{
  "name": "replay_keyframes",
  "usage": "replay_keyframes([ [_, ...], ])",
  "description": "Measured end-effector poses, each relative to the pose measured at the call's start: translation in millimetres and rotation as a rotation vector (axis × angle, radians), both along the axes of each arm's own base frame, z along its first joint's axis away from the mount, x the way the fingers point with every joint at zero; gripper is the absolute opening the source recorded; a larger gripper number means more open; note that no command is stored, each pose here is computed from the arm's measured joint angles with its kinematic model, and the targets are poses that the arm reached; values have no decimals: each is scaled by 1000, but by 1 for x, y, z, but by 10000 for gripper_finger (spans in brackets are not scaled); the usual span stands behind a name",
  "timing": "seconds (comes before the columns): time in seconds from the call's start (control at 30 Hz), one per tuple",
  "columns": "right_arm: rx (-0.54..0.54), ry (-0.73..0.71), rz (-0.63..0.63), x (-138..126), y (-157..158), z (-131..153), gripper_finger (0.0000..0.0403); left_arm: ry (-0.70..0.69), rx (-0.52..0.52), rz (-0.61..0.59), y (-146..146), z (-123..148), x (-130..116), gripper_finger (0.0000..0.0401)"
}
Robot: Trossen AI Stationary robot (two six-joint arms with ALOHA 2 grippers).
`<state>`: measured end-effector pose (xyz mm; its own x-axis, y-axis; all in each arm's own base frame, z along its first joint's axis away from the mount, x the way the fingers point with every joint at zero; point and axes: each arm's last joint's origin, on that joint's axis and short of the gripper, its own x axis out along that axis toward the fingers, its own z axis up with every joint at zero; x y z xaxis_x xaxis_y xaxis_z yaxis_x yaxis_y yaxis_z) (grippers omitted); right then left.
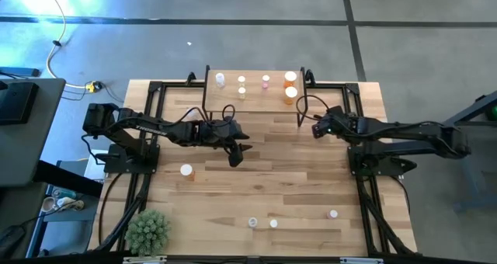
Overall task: Pick and place medicine bottles onto shelf by color
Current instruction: Put the top pink pill bottle on the shelf aligned with the pink pill bottle
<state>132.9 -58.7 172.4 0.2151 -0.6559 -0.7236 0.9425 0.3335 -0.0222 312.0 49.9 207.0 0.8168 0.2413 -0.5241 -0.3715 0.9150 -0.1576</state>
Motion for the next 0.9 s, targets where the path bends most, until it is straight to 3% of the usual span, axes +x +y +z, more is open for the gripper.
replay_keyframes([
  [0.73, 6, 79, -80, 18, -11, -24, 275, 0, -1, -2, 0, 0, 0, 184],
  [0.9, 22, 87, -99, 17, -15, -26, 253, 0, -1, -3, 0, 0, 0, 184],
])
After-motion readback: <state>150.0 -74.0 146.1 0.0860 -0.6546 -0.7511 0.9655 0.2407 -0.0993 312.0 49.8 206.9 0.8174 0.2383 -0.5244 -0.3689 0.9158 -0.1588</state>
